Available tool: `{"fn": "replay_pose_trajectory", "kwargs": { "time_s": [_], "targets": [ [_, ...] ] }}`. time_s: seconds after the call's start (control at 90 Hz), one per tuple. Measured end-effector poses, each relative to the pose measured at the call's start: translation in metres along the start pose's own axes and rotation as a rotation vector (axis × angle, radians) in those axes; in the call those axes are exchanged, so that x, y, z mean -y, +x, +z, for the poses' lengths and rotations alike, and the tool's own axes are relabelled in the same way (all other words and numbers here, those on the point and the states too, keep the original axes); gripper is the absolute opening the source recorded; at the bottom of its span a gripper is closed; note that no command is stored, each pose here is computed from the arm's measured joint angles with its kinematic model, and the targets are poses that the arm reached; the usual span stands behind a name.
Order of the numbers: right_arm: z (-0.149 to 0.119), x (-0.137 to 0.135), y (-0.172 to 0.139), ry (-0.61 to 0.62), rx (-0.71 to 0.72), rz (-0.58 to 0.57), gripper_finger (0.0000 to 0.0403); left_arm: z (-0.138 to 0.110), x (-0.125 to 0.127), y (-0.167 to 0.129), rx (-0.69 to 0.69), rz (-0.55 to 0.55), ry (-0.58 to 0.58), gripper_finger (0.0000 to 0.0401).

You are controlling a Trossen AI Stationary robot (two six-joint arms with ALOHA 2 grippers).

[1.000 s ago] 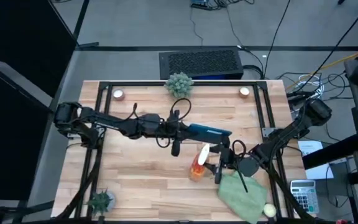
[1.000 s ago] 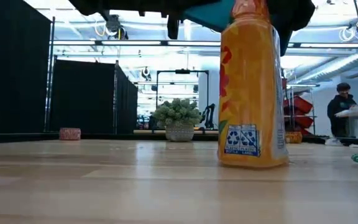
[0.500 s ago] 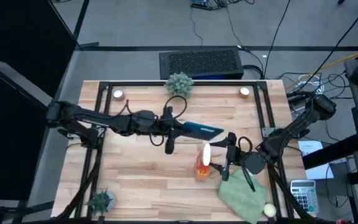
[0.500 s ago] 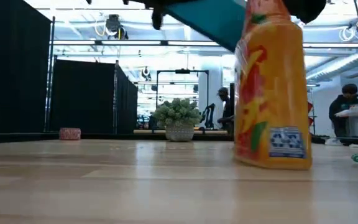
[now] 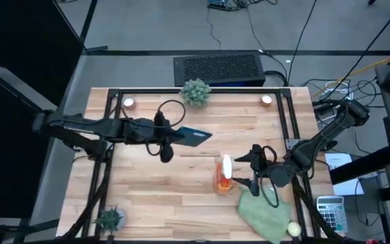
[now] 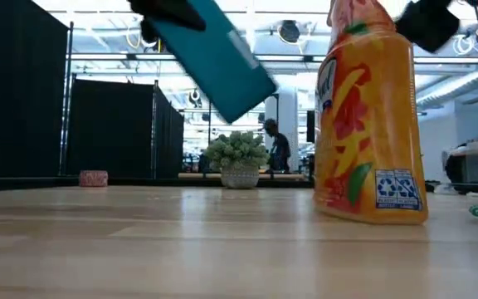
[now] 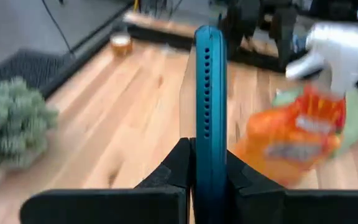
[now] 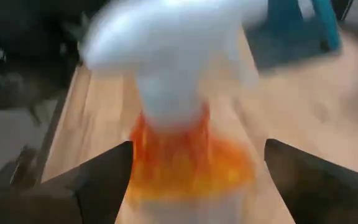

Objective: Apply microfiber cloth
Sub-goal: Wipe the back of the cellphone with a microfiber cloth

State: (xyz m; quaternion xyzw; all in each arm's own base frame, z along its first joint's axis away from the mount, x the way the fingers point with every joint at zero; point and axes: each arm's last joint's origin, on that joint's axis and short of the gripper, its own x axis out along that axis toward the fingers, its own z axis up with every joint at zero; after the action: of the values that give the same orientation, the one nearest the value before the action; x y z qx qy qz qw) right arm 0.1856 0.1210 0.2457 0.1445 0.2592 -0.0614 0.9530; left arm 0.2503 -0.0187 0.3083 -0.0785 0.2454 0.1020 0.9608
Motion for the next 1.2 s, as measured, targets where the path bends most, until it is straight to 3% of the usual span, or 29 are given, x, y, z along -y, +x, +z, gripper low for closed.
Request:
{"fn": "replay_pose_trajectory", "kwargs": {
  "time_s": [0.244,0.422,0.611,0.811,0.944,1.2],
  "targets": [
    [-0.022,-0.007,-0.008,0.406,-0.451,0.193,0.034,-0.02,0.018,0.0,-0.098,-0.086,-0.051,0.0009],
    [-0.036,-0.038,-0.009,0.549,-0.535,0.303,0.0337,-0.037,0.043,0.0,-0.142,-0.158,-0.075,0.0009],
    [-0.042,-0.08,-0.008,0.453,-0.61,0.206,0.0337,-0.056,0.075,0.009,-0.162,-0.228,-0.081,0.0009],
    [-0.043,-0.105,0.002,0.246,-0.756,-0.137,0.0336,-0.074,0.106,0.029,-0.17,-0.276,-0.113,0.0009],
    [-0.065,-0.113,0.018,0.174,-0.816,-0.237,0.0336,-0.088,0.122,0.036,-0.194,-0.3,-0.145,0.0009],
    [-0.111,-0.116,0.046,0.159,-0.943,-0.39,0.0327,-0.102,0.145,0.044,-0.156,-0.337,-0.178,0.0009]
  ]
}}
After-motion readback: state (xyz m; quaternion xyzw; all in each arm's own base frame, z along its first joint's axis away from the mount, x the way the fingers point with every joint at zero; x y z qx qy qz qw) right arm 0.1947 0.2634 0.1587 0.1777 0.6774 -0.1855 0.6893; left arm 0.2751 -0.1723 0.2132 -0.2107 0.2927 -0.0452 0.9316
